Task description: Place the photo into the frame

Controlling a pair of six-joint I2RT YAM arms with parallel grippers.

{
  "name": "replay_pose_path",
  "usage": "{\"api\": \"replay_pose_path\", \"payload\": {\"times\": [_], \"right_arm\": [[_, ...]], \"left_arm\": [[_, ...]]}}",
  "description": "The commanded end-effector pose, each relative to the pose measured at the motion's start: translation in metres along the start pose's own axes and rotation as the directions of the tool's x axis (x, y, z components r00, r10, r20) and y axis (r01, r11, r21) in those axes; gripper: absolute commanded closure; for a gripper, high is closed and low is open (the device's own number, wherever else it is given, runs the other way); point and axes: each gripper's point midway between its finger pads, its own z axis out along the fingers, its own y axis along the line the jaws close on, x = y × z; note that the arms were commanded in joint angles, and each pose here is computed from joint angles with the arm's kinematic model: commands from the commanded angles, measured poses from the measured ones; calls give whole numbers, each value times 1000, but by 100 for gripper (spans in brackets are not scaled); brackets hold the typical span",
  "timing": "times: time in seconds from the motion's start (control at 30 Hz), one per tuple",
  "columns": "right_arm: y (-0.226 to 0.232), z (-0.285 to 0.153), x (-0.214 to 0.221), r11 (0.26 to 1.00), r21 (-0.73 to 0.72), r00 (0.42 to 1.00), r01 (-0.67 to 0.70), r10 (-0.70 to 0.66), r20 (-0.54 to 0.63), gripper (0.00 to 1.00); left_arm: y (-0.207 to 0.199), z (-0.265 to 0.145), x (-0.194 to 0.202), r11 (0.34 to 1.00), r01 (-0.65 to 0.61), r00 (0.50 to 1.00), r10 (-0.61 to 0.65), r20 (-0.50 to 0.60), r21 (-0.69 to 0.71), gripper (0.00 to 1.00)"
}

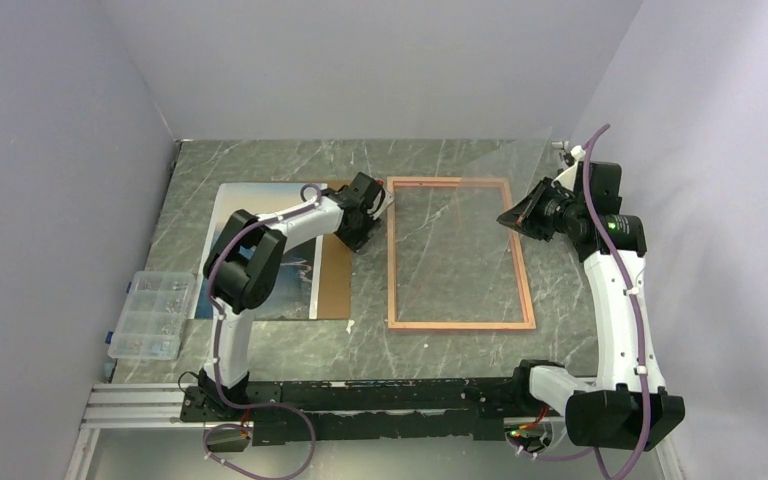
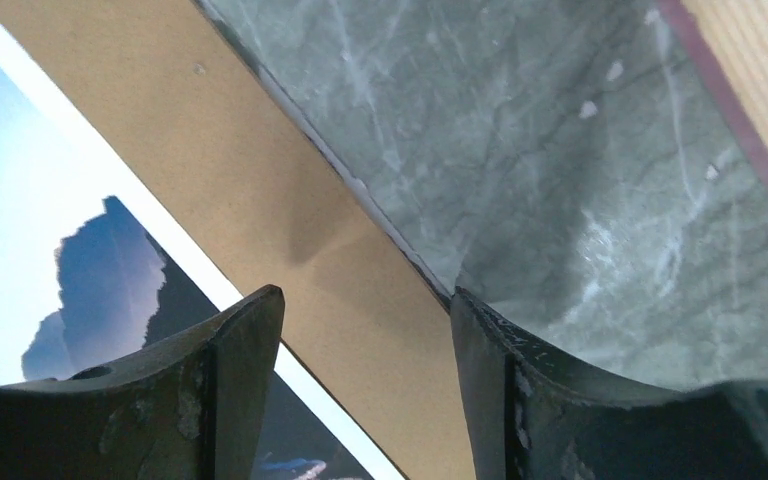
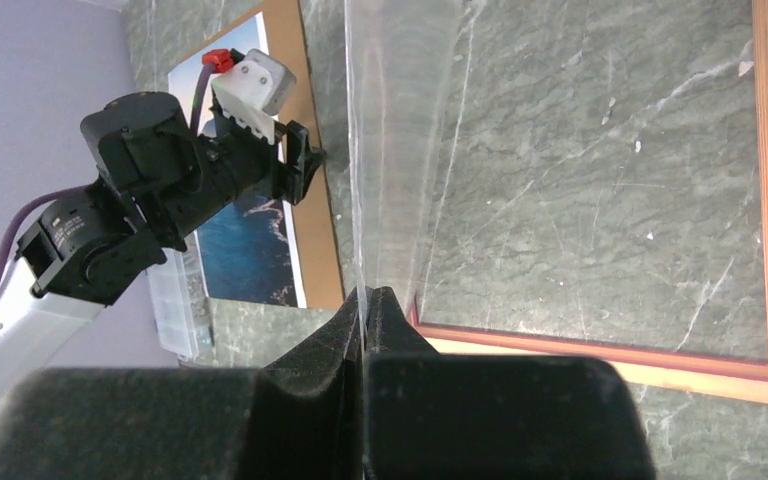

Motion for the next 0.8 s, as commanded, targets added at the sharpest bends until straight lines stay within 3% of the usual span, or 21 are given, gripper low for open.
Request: {"api": "replay_pose_path", "payload": {"times": [0.0,0.17,0.2,0.27,0.57,0.67,0.77], "right_arm": [[17,-12,-15,998,-52,997,40,-36,75,100],[17,-20,-21,998,-20,993,68,-65,99,100],[18,-21,-21,997,-23,993,67,-65,100,100],[19,-21,-21,997,-26,993,67,-64,101,100],[22,-29,-22,997,-21,991,77,-74,111,100],[24,-30,-23,997,-28,991,75,-72,112,100],[25,-30,-22,997,-35,992,70,-66,107,100]], "left_arm": [[-28,-17,-3,985,61,996,-50,-75,159,31],[-65,-44,-40,902,214,977,-195,-88,375,22],[-70,-47,-44,886,232,973,-212,-94,401,9],[-79,-48,-53,868,250,968,-232,-94,429,5],[-104,-20,-44,861,248,968,-205,-142,445,7],[-107,-11,-39,876,223,973,-178,-144,427,13],[-100,-4,-32,902,195,978,-150,-143,386,25]]}}
